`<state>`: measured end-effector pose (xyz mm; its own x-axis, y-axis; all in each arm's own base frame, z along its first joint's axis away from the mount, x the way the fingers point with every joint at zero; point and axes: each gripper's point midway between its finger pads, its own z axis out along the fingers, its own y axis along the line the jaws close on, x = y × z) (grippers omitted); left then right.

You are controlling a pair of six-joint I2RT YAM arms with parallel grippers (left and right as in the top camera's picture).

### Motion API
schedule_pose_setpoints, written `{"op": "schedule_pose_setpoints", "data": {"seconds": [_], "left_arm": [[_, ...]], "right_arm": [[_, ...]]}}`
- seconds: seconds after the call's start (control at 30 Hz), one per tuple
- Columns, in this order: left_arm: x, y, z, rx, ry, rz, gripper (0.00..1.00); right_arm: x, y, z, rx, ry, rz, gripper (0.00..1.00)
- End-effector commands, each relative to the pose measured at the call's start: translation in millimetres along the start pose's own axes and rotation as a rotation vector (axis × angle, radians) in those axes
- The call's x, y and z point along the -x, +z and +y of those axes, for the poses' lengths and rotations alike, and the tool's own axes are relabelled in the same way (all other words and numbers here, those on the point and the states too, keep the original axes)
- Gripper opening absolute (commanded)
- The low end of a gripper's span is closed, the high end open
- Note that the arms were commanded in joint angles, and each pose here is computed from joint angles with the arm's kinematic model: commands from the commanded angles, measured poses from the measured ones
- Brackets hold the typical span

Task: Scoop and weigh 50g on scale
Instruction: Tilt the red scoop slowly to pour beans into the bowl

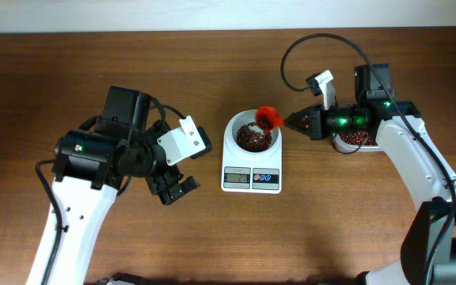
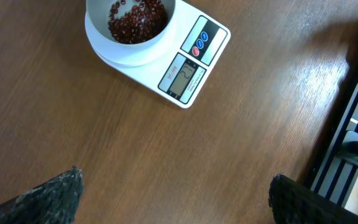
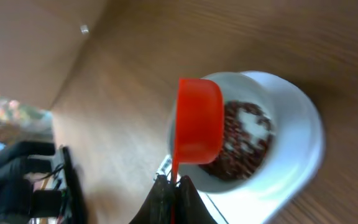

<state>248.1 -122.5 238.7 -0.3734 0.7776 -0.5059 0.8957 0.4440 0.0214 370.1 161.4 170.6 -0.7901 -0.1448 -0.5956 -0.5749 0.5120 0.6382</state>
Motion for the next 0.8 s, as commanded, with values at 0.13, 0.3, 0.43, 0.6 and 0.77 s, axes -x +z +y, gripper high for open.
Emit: {"op": "schedule_pose_setpoints", "data": {"seconds": [0.13, 0.3, 0.43, 0.6, 0.77], "left_arm": [[-1.0, -3.0, -2.1, 0.006, 0.008, -0.008, 0.99], [-1.0, -3.0, -2.1, 0.006, 0.008, -0.008, 0.99], [-1.0, -3.0, -2.1, 0.006, 0.008, -0.008, 0.99], [-1.0, -3.0, -2.1, 0.006, 0.008, -0.008, 0.99], [-1.0, -3.0, -2.1, 0.006, 0.008, -0.008, 0.99]], "right_arm": [[-8.4, 0.0, -29.1, -0.171, 0.150, 0.029, 0.04], [-3.5, 1.4, -21.1, -0.121, 0.135, 0.013, 0.04], [2.8, 2.2, 6.0, 0.039, -0.015, -0.014, 0.04], [-10.3, 2.4, -20.1, -0.124, 0.112, 0.040, 0.04], [-8.7, 3.2, -15.1, -0.096, 0.109, 0.034, 0.04]]}}
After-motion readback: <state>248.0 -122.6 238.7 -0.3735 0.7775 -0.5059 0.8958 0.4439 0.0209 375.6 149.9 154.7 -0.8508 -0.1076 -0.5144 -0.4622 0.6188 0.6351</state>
